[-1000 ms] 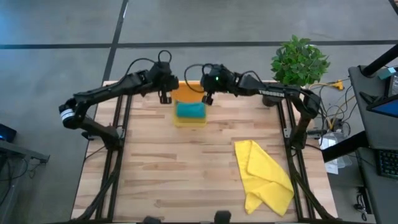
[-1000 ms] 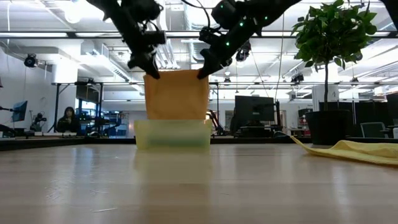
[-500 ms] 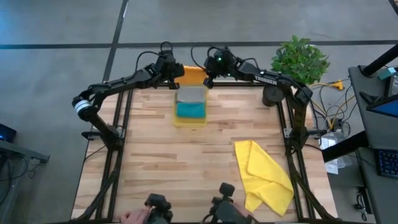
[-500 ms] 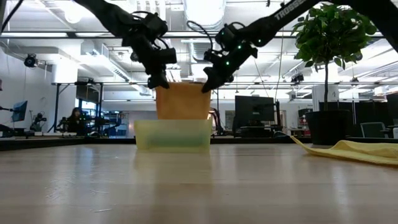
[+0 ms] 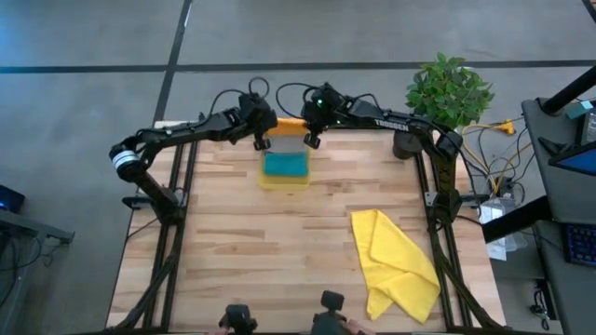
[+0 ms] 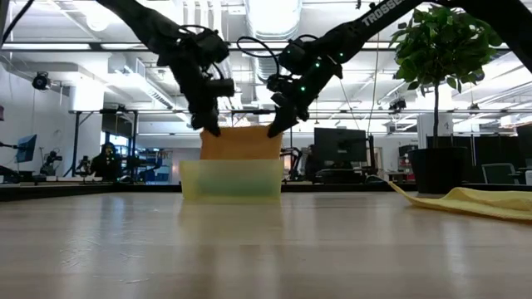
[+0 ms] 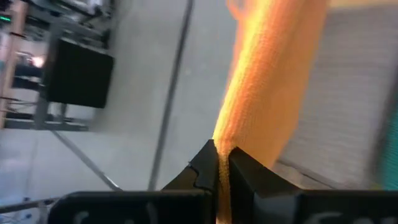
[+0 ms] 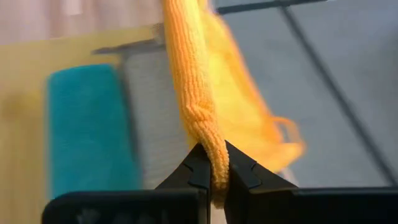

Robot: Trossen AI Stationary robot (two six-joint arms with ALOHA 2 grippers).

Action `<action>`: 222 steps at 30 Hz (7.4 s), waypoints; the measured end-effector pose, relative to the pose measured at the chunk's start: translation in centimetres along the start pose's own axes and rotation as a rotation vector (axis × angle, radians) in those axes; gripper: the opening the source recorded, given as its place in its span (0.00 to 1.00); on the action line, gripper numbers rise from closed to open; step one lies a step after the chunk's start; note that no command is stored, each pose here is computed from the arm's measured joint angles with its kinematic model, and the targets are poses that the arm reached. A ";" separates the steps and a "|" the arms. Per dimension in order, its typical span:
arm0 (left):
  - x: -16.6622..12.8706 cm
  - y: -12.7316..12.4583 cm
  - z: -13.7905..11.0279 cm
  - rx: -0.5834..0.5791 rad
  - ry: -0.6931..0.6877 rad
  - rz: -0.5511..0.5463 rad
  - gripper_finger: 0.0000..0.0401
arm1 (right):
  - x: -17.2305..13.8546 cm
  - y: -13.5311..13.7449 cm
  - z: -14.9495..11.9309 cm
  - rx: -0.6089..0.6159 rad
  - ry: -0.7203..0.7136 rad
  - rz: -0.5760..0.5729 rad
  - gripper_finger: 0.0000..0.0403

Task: Fold microfiber towels
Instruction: Stack the folded orange microfiber cloth on top of the light blue microfiber cloth, then fold the yellow microfiber cloth

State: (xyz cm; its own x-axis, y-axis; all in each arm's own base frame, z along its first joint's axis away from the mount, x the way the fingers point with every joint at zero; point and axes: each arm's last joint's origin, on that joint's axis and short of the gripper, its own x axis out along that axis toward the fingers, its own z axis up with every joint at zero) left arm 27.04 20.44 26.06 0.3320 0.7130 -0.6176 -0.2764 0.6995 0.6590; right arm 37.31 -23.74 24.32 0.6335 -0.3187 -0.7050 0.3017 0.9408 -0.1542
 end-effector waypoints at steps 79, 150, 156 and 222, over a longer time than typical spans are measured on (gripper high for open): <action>-12.3 -7.5 -3.8 -0.359 -0.190 -0.298 0.31 | 0.0 11.1 -0.8 0.055 0.197 0.580 0.16; -12.4 -11.9 -4.1 -0.595 -0.216 -0.743 0.13 | -12.4 11.8 -2.2 0.226 0.296 0.254 0.02; -11.0 -16.4 -2.0 -0.486 -0.195 -0.770 0.06 | -16.0 15.9 -6.4 0.365 0.195 0.236 0.02; -2.9 -27.4 14.7 -1.388 0.018 -1.123 0.40 | -28.7 23.1 -20.9 0.426 0.103 0.583 0.12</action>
State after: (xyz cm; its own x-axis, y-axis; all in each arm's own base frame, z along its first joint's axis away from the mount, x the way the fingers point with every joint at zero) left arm 46.96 -1.52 16.11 0.8712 -0.0940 -0.4819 -0.4321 0.3190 -0.8435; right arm 11.16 9.55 26.52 0.7118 0.2529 -0.6553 0.2000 0.8213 0.5343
